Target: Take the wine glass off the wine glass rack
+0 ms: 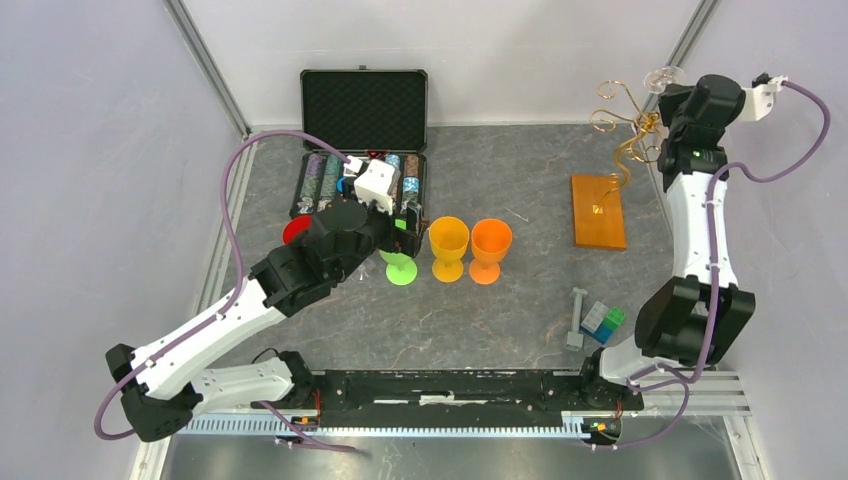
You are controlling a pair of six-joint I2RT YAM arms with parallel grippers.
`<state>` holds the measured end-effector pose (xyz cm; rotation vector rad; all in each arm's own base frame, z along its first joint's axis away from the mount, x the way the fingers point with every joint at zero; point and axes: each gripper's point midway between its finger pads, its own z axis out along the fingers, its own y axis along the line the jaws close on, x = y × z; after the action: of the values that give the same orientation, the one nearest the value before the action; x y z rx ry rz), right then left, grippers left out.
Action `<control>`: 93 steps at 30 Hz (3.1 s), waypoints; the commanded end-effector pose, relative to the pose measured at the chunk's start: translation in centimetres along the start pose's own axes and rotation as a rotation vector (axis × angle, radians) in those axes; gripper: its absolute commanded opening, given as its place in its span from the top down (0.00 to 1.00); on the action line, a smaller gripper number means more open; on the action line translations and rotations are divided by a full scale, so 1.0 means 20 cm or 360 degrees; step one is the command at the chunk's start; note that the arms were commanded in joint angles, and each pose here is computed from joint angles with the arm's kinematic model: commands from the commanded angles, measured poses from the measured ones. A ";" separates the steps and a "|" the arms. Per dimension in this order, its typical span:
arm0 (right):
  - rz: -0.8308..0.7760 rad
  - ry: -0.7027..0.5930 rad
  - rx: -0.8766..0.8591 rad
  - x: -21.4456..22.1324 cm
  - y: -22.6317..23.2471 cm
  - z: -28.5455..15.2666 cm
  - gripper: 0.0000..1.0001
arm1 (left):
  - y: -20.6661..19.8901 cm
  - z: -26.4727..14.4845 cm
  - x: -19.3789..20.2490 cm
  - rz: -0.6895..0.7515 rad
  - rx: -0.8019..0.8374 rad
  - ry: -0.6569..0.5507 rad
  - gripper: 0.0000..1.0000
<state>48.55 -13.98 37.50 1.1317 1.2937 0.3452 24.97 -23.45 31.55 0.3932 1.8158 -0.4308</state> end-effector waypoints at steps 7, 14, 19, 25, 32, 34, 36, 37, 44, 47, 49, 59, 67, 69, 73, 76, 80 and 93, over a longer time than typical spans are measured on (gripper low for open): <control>0.0061 -0.0014 -0.0418 -0.06 0.37 -0.19 1.00 | 0.00 0.00 -0.04 0.0029 0.0017 -0.0054 0.00; 0.0119 0.0071 -0.0575 0.04 0.45 -0.16 1.00 | 0.00 0.02 -0.03 0.0042 0.0005 -0.0040 0.00; 0.0113 0.0137 -0.0746 0.10 0.58 -0.15 1.00 | 0.00 0.03 -0.02 0.0043 -0.0003 -0.0035 0.00; 0.0093 0.0181 -0.0945 0.15 0.70 -0.18 1.00 | 0.00 0.02 -0.03 0.0040 -0.0002 -0.0036 0.00; 0.0068 0.0214 -0.1324 0.18 0.93 -0.38 1.00 | -0.02 0.02 -0.05 0.0012 0.0025 -0.0041 0.00; 0.0078 0.0249 -0.1416 0.19 0.99 -0.45 1.00 | -0.03 0.01 -0.06 -0.0006 0.0043 -0.0050 0.00; 0.0094 0.0294 -0.1484 0.20 1.02 -0.53 1.00 | -0.04 0.00 -0.07 -0.0030 0.0069 -0.0062 0.00; 0.0101 0.0311 -0.1517 0.21 1.04 -0.57 1.00 | -0.05 0.00 -0.08 -0.0045 0.0083 -0.0064 0.00; 0.0133 0.0448 -0.1654 0.25 1.05 -0.90 1.00 | -0.12 -0.05 -0.15 -0.0199 0.0231 -0.0116 0.00; 0.0158 0.0502 -0.1662 0.25 1.01 -1.05 1.00 | -0.16 -0.08 -0.20 -0.0246 0.0312 -0.0170 0.00; 0.0167 0.0545 -0.1651 0.26 0.96 -1.14 1.00 | -0.19 -0.10 -0.24 -0.0260 0.0377 -0.0214 0.00; 0.0178 0.0803 -0.1407 0.28 0.68 -1.48 1.00 | -0.55 -0.24 -0.52 0.0326 0.1090 -0.0819 0.00; 0.0273 0.0946 -0.1480 0.24 0.62 -1.74 1.00 | -0.80 -0.13 -0.56 0.0947 0.1380 -0.1219 0.00; 0.0306 0.0976 -0.1510 0.22 0.62 -1.81 1.00 | -0.83 -0.06 -0.59 0.0988 0.1369 -0.1243 0.00; 0.0328 0.1006 -0.1563 0.20 0.61 -1.89 1.00 | -0.88 0.03 -0.67 0.0963 0.1348 -0.1297 0.00; 0.0324 0.1033 -0.1571 0.20 0.60 -1.92 1.00 | -0.90 0.05 -0.76 0.0799 0.1339 -0.1334 0.00; 0.0330 0.1044 -0.1570 0.21 0.58 -1.94 1.00 | -0.95 0.07 -0.82 0.0669 0.1417 -0.1322 0.02; 0.0383 0.1059 -0.1606 0.18 0.58 -1.99 1.00 | -1.08 0.14 -0.79 0.0724 0.1605 -0.1263 0.26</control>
<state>20.88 12.43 48.06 0.3466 1.3280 1.4303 22.05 -43.77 47.26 1.0828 0.6376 -0.9621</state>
